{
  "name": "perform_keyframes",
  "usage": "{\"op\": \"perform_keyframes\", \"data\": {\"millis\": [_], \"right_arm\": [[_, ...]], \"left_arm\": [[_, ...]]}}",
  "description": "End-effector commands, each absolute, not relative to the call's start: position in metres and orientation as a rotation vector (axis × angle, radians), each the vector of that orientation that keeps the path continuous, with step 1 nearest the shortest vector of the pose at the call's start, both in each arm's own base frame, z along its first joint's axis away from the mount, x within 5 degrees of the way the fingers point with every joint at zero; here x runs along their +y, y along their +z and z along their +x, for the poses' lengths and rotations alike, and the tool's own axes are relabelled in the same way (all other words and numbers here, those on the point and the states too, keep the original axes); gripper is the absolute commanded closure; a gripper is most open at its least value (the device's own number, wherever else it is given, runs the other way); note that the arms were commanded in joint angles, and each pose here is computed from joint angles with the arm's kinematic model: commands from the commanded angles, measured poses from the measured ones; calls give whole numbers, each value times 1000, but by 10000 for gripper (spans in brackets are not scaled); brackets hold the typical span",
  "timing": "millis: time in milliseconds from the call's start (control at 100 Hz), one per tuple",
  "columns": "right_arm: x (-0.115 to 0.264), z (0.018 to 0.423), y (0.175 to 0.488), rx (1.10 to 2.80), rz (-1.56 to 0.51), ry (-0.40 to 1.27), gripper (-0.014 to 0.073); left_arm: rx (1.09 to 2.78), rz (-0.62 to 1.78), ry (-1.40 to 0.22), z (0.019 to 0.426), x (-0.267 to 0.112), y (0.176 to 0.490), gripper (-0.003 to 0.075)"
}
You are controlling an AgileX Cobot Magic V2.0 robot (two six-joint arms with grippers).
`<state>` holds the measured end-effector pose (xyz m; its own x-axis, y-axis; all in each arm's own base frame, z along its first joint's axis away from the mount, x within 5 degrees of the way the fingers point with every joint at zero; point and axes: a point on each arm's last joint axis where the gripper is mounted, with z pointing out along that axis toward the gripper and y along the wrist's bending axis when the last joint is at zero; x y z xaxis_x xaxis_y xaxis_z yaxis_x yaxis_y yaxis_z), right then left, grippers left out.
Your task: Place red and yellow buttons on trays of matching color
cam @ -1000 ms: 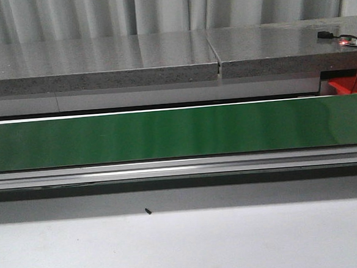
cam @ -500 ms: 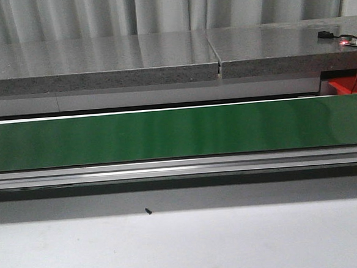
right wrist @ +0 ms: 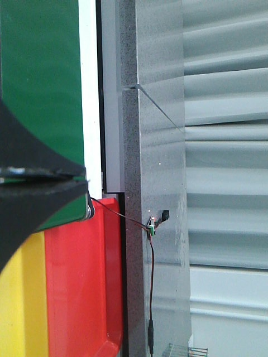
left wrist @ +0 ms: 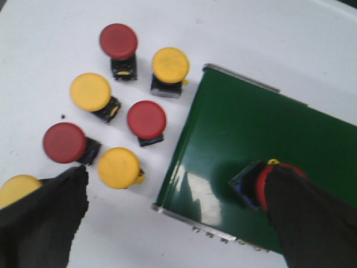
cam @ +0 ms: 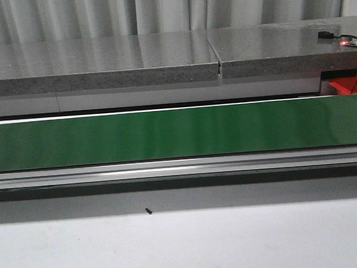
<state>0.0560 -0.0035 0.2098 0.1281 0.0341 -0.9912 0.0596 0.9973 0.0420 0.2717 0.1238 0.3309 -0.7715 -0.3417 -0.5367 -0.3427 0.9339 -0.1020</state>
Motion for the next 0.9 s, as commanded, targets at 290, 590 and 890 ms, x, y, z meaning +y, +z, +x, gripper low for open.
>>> {"op": "perform_keyframes", "data": {"millis": [290, 590, 890], "right_arm": [[-3, 52, 223, 1325, 61, -28, 657], [-3, 52, 223, 1325, 61, -28, 657], [-3, 52, 223, 1325, 61, -28, 657]], "left_arm": [[2449, -690, 117, 234, 188, 337, 99], [2563, -761, 54, 239, 216, 298, 99], [2660, -739, 10, 252, 230, 262, 99]]}}
